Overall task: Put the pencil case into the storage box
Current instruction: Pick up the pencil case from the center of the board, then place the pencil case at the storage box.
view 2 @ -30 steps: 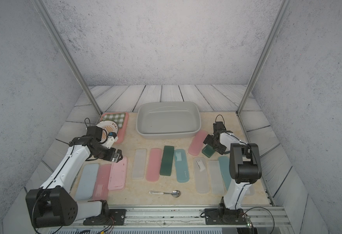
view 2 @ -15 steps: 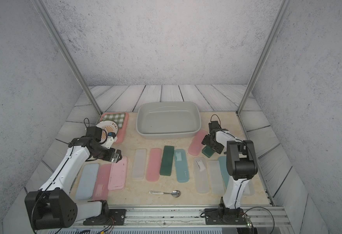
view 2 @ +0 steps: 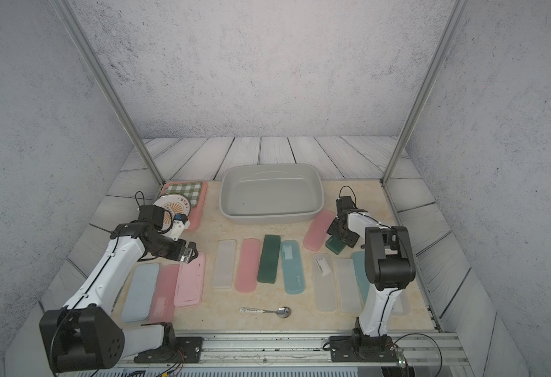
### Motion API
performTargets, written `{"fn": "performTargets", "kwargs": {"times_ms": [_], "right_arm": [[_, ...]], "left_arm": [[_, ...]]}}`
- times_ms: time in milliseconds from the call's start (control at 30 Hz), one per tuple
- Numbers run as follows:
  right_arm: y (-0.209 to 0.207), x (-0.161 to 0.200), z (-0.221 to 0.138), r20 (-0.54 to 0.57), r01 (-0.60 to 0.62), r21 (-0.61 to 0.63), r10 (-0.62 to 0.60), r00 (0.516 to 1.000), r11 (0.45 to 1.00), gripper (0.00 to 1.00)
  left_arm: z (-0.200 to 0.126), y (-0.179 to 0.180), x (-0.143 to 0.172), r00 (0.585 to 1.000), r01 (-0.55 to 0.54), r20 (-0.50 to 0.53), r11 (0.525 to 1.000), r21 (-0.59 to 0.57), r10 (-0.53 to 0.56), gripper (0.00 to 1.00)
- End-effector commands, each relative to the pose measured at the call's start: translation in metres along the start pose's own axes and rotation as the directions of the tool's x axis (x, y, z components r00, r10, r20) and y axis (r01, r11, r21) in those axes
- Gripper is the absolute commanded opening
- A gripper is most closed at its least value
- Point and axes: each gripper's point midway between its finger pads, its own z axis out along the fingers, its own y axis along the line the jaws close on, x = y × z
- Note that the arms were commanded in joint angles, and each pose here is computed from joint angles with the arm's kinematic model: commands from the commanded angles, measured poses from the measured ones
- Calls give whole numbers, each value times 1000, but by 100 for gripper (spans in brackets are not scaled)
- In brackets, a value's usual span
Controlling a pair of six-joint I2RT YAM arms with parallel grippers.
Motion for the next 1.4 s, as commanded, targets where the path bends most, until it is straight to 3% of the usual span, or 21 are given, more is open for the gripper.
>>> {"fn": "performTargets", "kwargs": {"times_ms": [0,233,433,600,767,867,967,1133,1367], "right_arm": [[-5,10,-6,2,13,-21,-13,1000,1000,72],[-13,5,-64,112,76,-65,-68,991,995,71],[-7,2,-127,200,161,-156,-129,971,974,70],[19,-8,-177,286,225,-297,-139,948,928,69],[60,-2,-195,319,359,-353,-250,914,864,69],[106,-2,-204,366,451,-354,-322,873,819,69],[159,-11,-202,405,499,-360,-350,845,788,69],[223,-40,-160,410,549,-324,-409,815,770,69],[263,-68,-78,382,607,-188,-512,769,772,69]], "left_arm": [[-11,-22,0,999,-34,22,993,111,32,100],[-12,-25,-1,999,-35,25,991,126,33,100],[-8,-8,-2,1000,-1,16,999,40,1,100],[-15,16,-27,993,92,83,993,-77,-86,100],[-14,15,-38,984,149,106,988,-50,-143,100],[-5,13,-35,984,155,95,987,-31,-152,100],[-4,20,-30,985,159,83,985,-73,-153,100],[-8,28,-25,982,167,109,977,-134,-153,100],[0,32,-22,984,167,91,975,-145,-155,100]]}}
